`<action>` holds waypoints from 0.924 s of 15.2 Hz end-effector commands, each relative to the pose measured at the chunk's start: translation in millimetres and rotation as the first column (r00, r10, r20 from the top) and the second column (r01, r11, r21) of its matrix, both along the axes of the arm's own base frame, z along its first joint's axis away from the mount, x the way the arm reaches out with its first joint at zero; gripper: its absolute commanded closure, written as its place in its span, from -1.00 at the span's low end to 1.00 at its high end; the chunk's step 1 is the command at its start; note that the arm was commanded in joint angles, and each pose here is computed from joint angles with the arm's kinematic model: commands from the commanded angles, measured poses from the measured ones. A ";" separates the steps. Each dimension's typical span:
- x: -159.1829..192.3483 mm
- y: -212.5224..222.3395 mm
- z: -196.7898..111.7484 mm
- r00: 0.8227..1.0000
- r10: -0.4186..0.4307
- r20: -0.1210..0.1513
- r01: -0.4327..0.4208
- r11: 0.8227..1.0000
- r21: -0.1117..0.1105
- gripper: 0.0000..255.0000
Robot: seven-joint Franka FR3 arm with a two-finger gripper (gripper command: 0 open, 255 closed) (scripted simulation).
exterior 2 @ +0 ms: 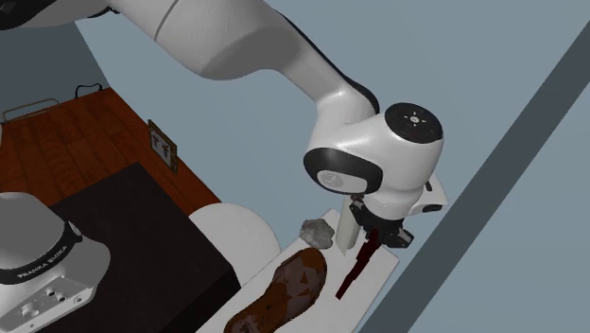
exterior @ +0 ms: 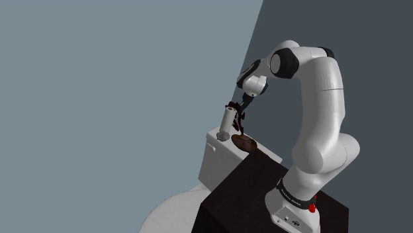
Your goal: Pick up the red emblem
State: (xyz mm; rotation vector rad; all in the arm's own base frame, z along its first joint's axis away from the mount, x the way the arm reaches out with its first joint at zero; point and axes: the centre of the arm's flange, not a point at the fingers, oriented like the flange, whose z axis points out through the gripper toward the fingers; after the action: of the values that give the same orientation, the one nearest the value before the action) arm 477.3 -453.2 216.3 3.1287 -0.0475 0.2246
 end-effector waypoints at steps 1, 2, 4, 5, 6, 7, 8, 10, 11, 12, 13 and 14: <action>-1.7 -2.8 9.6 1.000 -0.004 -0.001 0.004 1.000 -0.002 1.00; -1.7 -2.8 14.9 1.000 -0.004 -0.001 0.004 1.000 -0.002 1.00; -1.7 -2.8 25.5 1.000 -0.004 -0.001 0.004 1.000 -0.002 1.00; -1.7 -2.8 30.7 1.000 -0.004 -0.001 0.004 1.000 -0.002 1.00; -1.7 -2.8 36.0 1.000 -0.004 -0.001 0.004 1.000 -0.002 1.00; -1.7 -2.8 41.3 1.000 -0.004 -0.001 0.004 1.000 -0.002 1.00; -1.7 -2.8 46.6 1.000 -0.004 -0.001 0.004 1.000 -0.002 1.00; -1.7 -2.8 57.1 1.000 -0.004 -0.001 0.004 1.000 -0.002 1.00; -1.7 -2.8 62.4 1.000 -0.004 -0.001 0.004 1.000 -0.002 1.00; -1.7 -2.8 67.7 1.000 -0.004 -0.001 0.004 1.000 -0.002 1.00; -1.7 -2.8 73.0 1.000 -0.004 -0.001 0.004 1.000 -0.002 1.00; -1.7 -2.8 73.8 1.000 -0.004 -0.001 0.004 1.000 -0.002 1.00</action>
State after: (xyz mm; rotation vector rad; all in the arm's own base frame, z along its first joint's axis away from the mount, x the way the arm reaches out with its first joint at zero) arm 475.3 -452.9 282.3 3.1335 -0.0501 0.2157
